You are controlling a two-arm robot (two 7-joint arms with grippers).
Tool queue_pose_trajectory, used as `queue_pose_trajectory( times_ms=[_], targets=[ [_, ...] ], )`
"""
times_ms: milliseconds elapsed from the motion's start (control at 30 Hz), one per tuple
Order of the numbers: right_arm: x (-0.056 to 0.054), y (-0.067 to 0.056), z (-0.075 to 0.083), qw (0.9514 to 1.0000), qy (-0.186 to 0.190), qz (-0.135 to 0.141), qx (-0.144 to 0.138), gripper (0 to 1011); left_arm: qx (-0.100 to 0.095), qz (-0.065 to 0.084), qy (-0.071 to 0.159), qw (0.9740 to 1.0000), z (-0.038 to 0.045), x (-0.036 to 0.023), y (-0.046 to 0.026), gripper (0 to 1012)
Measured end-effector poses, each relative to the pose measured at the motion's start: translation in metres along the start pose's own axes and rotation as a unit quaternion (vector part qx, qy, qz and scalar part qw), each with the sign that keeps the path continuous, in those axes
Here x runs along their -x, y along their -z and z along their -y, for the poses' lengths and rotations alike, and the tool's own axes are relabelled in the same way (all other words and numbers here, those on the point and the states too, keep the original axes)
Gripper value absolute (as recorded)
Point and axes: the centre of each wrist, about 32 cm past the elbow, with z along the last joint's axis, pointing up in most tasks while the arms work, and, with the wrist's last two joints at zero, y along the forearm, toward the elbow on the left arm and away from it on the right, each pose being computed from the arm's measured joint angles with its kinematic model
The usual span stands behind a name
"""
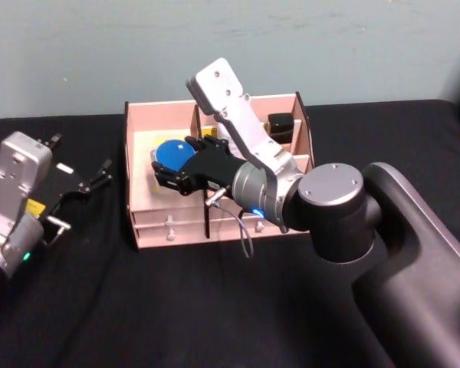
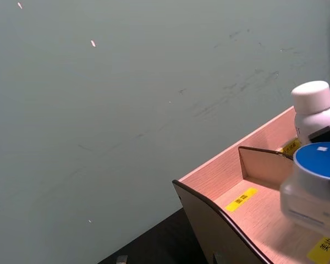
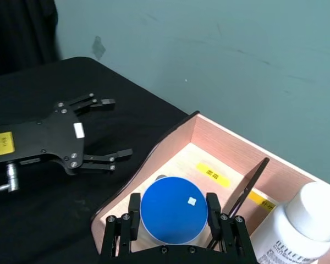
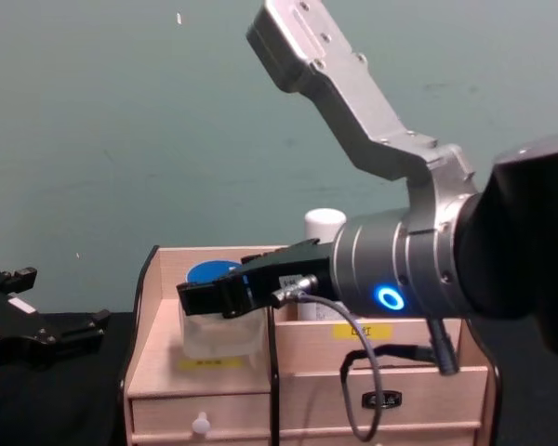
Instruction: Pick up the facial cleanser and watermelon frost from the table and place them into the tiered storage box.
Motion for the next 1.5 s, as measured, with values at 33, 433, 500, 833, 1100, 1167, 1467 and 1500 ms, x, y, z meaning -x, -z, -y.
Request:
queue_pose_trajectory(
  times_ms=[33,433,500,833,1100,1167,1467,1500],
  targets=[
    [0.0,0.0,-0.001,1.0,0.001,0.0,-0.001,726,0.0,0.0,0.0,1.0,0.0,0.0,0.0,1009],
    [-0.002,-0.003,-0.018,1.0,0.005,-0.004,-0.002,726,0.0,0.0,0.0,1.0,0.0,0.0,0.0,1010],
    [-0.002,-0.003,-0.02,1.0,0.004,-0.004,-0.002,726,0.0,0.0,0.0,1.0,0.0,0.0,0.0,1010],
    [-0.004,-0.001,-0.027,0.9999,0.008,-0.011,0.006,726,0.0,0.0,0.0,1.0,0.0,0.0,0.0,1010],
    [-0.004,0.0,-0.027,0.9998,0.01,-0.014,0.009,726,0.0,0.0,0.0,1.0,0.0,0.0,0.0,1010],
    [-0.004,0.0,-0.027,0.9998,0.01,-0.014,0.009,726,0.0,0.0,0.0,1.0,0.0,0.0,0.0,1010],
    [-0.004,0.0,-0.027,0.9998,0.009,-0.014,0.009,828,0.0,0.0,0.0,1.0,0.0,0.0,0.0,1010],
    [-0.004,0.0,-0.027,0.9998,0.009,-0.014,0.009,847,0.0,0.0,0.0,1.0,0.0,0.0,0.0,1010]
  ],
)
